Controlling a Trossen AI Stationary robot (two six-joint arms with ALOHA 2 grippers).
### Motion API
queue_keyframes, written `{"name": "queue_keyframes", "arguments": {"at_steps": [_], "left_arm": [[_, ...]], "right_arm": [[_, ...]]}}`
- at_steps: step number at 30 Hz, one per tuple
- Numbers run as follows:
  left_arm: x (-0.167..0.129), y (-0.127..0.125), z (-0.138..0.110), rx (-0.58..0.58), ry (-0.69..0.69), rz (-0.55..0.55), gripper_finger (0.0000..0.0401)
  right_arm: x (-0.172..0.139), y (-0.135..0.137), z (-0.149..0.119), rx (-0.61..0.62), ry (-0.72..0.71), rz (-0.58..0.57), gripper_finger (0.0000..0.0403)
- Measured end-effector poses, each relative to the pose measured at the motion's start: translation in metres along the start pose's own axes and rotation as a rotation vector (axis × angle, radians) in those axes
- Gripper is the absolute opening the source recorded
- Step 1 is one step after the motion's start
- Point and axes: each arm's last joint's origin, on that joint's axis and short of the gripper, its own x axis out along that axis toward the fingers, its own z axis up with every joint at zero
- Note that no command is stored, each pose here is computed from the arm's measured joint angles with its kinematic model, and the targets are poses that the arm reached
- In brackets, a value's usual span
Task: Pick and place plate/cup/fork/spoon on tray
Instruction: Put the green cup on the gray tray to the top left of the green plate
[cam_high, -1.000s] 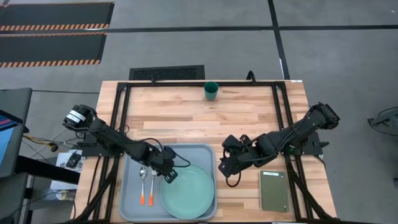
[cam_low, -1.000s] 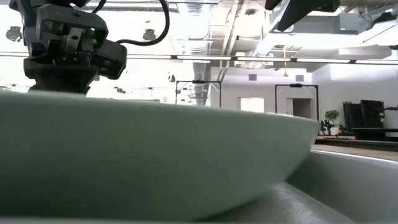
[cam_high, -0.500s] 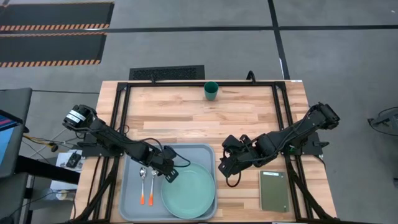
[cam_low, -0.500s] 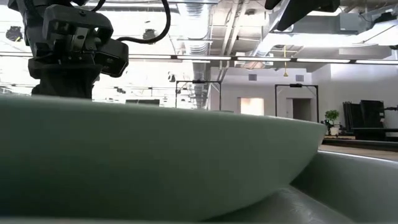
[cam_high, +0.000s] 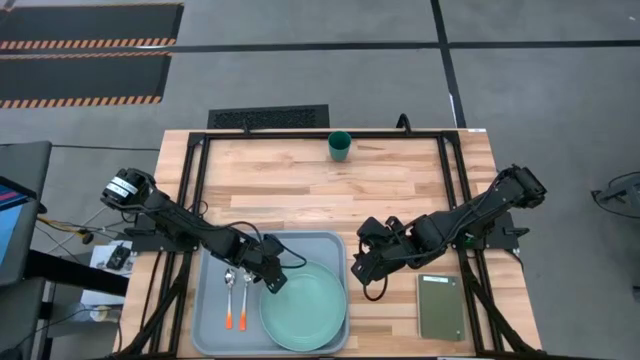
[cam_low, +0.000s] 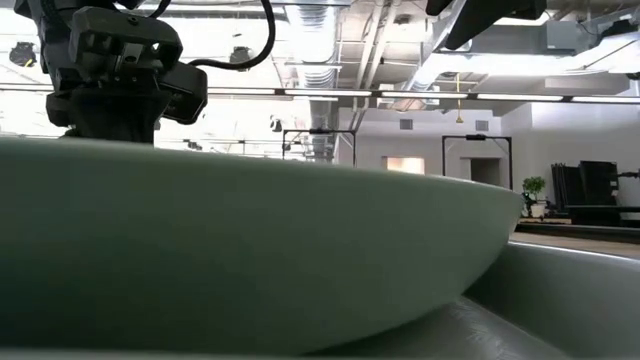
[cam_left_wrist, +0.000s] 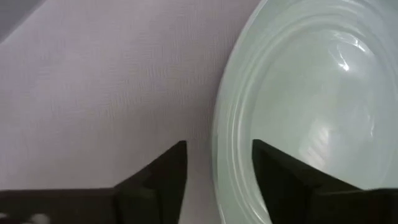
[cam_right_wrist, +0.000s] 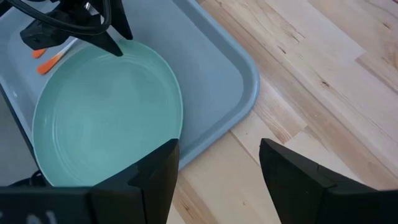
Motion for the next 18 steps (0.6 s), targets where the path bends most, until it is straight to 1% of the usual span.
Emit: {"name": "queue_keyframes", "arguments": {"at_steps": [3, 7, 12, 18], "left_arm": [[0.0, 0.0, 0.0, -0.001, 0.011, -0.005, 0.0192], [0.0, 0.001, 0.002, -0.015, 0.035, -0.014, 0.0211], [-0.008, 0.002, 0.009, -0.02, 0.031, -0.045, 0.0218], [-0.03, 0.004, 0.023, -0.055, -0.035, -0.107, 0.0218]], "right_arm": [[0.0, 0.0, 0.0, -0.001, 0.0, 0.0, 0.0249], [0.0, 0.0, 0.0, -0.002, 0.0, 0.0, 0.0249], [0.0, 0.0, 0.0, -0.002, 0.0, 0.0, 0.0249], [0.0, 0.0, 0.0, -0.001, 0.002, 0.003, 0.0249]]}}
